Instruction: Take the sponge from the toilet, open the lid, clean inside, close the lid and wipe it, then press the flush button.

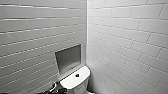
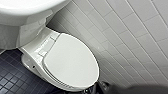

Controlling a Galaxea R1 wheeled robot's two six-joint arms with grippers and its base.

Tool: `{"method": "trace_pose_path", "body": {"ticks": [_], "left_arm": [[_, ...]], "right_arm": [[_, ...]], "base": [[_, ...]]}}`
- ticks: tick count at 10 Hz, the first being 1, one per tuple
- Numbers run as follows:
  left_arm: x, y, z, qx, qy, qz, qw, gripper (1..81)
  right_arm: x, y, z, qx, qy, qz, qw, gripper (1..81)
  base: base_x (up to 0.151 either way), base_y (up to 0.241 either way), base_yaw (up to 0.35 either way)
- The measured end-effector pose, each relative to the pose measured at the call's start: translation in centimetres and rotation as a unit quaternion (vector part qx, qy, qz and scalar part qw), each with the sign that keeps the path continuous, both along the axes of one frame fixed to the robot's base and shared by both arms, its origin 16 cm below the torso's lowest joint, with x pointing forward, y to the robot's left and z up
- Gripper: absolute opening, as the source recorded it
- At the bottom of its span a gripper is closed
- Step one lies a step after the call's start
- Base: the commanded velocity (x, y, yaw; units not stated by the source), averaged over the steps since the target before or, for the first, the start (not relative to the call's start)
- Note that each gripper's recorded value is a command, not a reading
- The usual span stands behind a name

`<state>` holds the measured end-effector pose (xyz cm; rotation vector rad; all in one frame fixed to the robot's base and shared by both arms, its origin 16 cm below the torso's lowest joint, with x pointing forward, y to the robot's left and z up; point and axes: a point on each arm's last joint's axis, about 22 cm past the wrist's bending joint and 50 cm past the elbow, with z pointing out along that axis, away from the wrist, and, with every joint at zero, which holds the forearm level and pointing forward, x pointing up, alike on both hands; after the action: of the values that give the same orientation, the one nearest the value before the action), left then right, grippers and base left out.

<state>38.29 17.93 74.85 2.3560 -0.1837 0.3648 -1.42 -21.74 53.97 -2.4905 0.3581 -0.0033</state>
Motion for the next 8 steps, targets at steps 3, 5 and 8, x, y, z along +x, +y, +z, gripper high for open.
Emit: {"method": "trace_pose_path", "body": {"ticks": [3,5,8], "left_arm": [[3.8,-2.3,0.7,-0.015,0.027,0.005,0.9995,1.0],[6.1,-2.8,-0.7,-0.014,0.053,0.028,0.9981,1.0],[11.7,-2.2,-1.3,-0.008,0.065,0.071,0.9953,1.0]], "right_arm": [[-1.0,0.0,-0.3,0.000,0.025,-0.003,0.9997,1.0],[-2.0,-0.1,-0.5,-0.003,0.041,-0.007,0.9991,1.0],[-2.7,0.2,-0.7,-0.002,0.062,-0.011,0.9980,1.0]], "base": [[0.000,0.000,0.000],[0.000,0.000,0.000],[0.000,0.000,0.000]]}}
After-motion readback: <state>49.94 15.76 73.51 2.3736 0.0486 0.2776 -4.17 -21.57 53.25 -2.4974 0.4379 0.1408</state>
